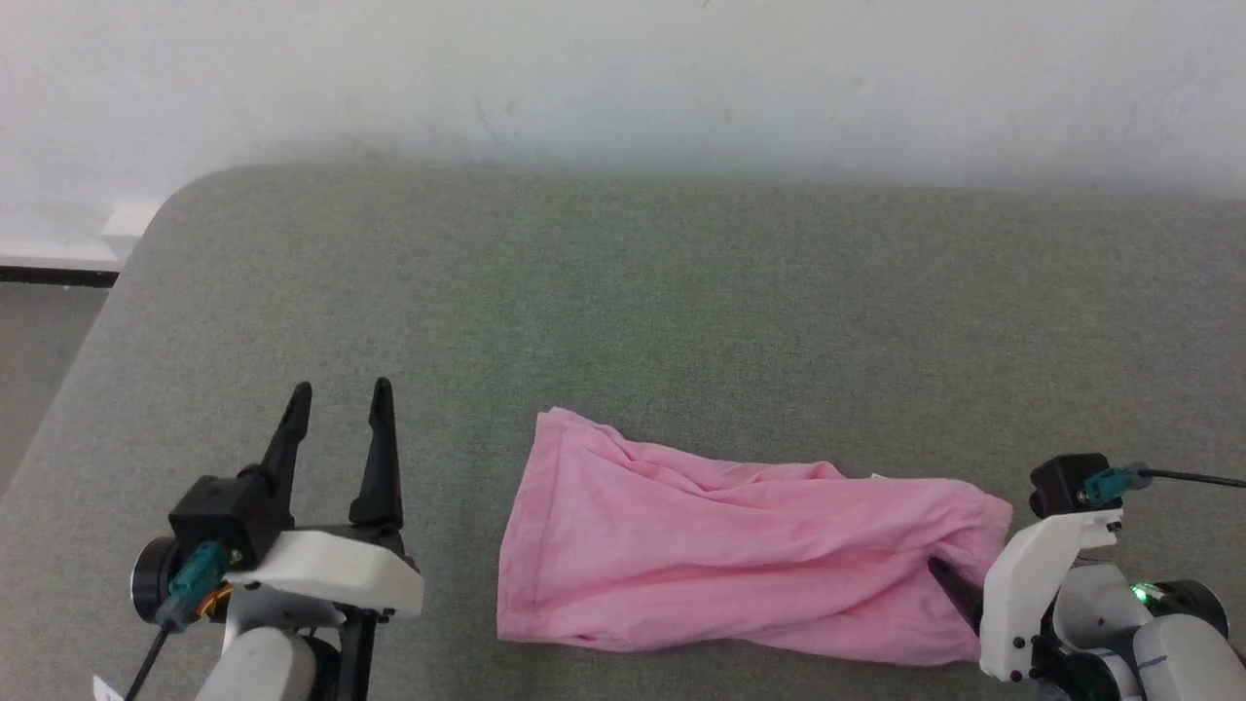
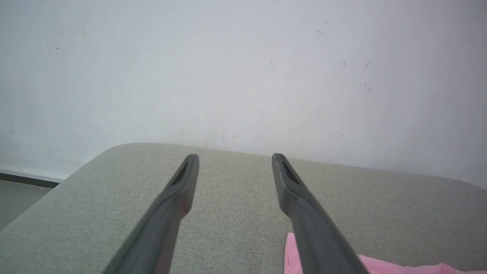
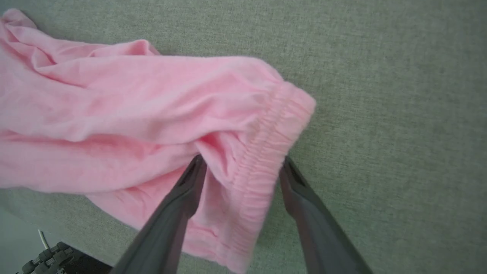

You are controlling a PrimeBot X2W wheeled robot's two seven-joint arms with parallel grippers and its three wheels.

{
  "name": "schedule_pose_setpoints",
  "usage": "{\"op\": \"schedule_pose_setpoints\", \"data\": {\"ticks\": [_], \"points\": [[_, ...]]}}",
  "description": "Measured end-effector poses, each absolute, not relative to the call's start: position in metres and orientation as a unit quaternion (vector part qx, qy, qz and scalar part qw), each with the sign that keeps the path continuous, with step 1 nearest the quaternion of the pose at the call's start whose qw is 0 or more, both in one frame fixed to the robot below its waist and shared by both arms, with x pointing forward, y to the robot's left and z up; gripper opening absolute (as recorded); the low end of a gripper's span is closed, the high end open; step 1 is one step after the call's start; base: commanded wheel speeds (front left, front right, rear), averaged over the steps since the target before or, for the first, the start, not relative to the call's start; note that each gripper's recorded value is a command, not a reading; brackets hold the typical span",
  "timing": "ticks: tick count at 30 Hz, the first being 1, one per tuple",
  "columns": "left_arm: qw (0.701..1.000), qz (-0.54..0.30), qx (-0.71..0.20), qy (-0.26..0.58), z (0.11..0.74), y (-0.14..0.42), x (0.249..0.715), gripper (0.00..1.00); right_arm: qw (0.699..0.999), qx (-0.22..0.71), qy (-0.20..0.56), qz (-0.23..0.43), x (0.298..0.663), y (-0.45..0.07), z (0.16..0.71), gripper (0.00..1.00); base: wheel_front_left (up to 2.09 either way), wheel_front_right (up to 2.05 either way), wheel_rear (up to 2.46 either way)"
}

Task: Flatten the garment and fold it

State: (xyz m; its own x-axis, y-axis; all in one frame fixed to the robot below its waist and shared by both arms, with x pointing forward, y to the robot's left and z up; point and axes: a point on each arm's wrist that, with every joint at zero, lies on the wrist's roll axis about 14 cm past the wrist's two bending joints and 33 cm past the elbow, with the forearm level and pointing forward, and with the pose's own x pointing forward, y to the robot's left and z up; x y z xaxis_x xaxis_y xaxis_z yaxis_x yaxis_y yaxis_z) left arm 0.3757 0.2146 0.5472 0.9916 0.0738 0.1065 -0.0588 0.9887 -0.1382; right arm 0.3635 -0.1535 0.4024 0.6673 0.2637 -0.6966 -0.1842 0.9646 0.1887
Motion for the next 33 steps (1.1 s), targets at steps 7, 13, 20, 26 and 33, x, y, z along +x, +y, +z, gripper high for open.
{"op": "schedule_pose_setpoints", "data": {"ticks": [7,13,20,26,33], "points": [[0.993,0.011,0.005,-0.117,0.567,0.203,0.378,1.0,0.894,0.027,0.433,0.111,0.363,-0.15,0.388,1.0,0.0,0.0,0.0],[0.99,0.009,0.002,-0.14,0.578,0.193,0.379,1.0,0.872,-0.016,0.473,0.121,0.369,-0.143,0.375,1.0,0.0,0.0,0.0],[0.991,0.014,-0.009,-0.135,0.572,0.194,0.381,1.0,0.85,-0.052,0.507,0.138,0.372,-0.142,0.368,0.0,0.0,0.0,0.0],[0.991,0.015,-0.015,-0.132,0.568,0.194,0.382,1.0,0.855,-0.044,0.498,0.141,0.374,-0.148,0.371,0.0,0.0,0.0,0.0],[0.991,0.009,-0.017,-0.133,0.568,0.192,0.385,1.0,0.858,-0.061,0.508,0.053,0.377,-0.23,0.375,0.0,0.0,0.0,0.0]]}}
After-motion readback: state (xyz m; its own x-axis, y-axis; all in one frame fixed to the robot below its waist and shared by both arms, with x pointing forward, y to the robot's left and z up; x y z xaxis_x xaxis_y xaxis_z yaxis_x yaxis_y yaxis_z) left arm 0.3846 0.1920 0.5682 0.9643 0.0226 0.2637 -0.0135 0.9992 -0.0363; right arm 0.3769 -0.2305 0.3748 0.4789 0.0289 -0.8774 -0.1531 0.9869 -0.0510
